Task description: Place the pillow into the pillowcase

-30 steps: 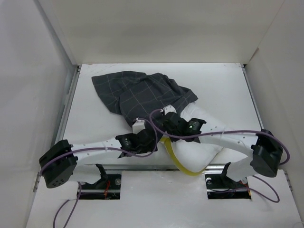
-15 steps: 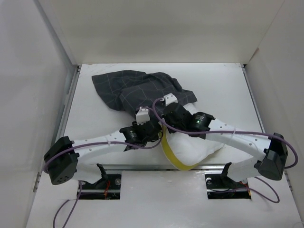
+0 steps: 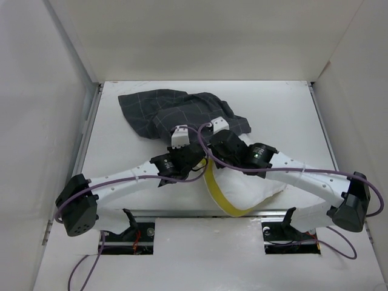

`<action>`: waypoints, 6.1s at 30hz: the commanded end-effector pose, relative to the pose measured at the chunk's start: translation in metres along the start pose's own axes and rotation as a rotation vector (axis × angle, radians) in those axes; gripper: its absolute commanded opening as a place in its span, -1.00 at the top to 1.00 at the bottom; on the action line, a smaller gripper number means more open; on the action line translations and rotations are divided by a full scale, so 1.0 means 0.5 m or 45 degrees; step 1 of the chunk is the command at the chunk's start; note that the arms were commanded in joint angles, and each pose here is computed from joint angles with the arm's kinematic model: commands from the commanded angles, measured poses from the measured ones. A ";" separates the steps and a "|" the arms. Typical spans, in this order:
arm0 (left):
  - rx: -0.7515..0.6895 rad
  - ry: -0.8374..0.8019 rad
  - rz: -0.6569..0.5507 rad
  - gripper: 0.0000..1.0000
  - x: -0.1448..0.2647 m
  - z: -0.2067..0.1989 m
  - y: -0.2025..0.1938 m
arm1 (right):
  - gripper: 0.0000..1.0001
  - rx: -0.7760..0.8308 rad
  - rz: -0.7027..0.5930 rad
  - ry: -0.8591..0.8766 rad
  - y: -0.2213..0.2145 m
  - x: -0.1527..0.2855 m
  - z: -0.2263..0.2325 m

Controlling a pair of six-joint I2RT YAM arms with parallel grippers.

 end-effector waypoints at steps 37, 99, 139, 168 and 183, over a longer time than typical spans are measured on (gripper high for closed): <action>-0.140 -0.705 0.182 -1.00 0.231 -0.108 0.088 | -0.80 -0.663 -0.440 -0.105 0.176 -0.193 -0.183; -0.125 0.271 0.397 1.00 -0.037 -0.011 -0.012 | -0.74 -0.163 -0.190 0.302 0.025 -0.133 -0.200; 0.232 0.394 -0.099 1.00 -0.099 -0.105 0.274 | 1.00 -0.119 -0.280 0.922 -0.034 0.137 -0.040; 0.513 0.198 0.192 -1.00 -0.054 0.115 0.165 | -0.40 -0.035 -0.100 0.007 0.087 -0.043 -0.142; 0.692 -0.041 0.214 -1.00 -0.292 0.233 0.214 | -0.43 0.224 -0.160 -0.238 0.361 -0.382 -0.083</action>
Point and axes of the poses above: each gripper's point midway between its finger pads, its own x axis back along the fingers, its own z axis along the line the jaws close on, y = z × x, the point moved 6 cm from there along x, back along the fingers, and after that the axes turned 5 degrees about -x, right-handed, at the moved point
